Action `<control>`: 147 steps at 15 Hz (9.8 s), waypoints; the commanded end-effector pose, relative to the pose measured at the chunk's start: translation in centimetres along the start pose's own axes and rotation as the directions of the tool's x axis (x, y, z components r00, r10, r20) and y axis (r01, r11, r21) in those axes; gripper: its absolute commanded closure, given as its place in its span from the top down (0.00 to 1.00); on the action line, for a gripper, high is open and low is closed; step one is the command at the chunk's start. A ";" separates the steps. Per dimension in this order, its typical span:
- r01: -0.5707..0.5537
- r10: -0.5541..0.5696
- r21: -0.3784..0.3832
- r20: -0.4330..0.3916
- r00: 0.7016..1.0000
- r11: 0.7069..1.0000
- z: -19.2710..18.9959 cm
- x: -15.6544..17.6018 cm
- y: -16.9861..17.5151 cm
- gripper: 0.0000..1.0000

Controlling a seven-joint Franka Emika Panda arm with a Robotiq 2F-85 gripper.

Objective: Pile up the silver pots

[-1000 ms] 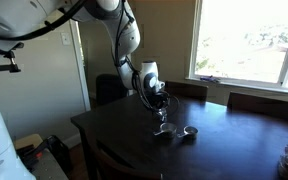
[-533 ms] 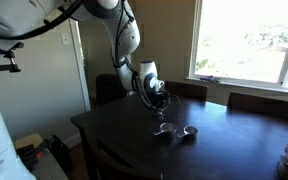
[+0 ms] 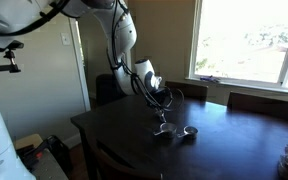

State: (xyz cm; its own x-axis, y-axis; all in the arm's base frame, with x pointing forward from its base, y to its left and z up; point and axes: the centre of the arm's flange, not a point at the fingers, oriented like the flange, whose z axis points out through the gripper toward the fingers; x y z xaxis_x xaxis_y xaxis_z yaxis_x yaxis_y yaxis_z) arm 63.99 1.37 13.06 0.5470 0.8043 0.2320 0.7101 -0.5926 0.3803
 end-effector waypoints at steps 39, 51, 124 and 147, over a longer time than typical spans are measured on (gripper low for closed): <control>-0.029 0.045 -0.116 0.136 0.990 0.993 -2.3 -4.0 -4.9 1.00; -0.164 0.180 -0.127 0.121 0.976 0.978 -1.2 -4.5 -3.2 1.00; -0.966 0.950 -0.197 0.292 0.106 0.169 6.7 -12.1 14.2 0.07; -0.864 0.854 -0.145 0.299 0.426 0.482 1.0 -9.8 10.4 0.06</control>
State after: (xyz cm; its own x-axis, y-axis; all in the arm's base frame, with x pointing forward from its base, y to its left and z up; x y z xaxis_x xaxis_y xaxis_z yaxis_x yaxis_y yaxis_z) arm 69.63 -14.11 10.99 0.9605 -0.2325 0.1527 -0.2485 -0.9639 0.0959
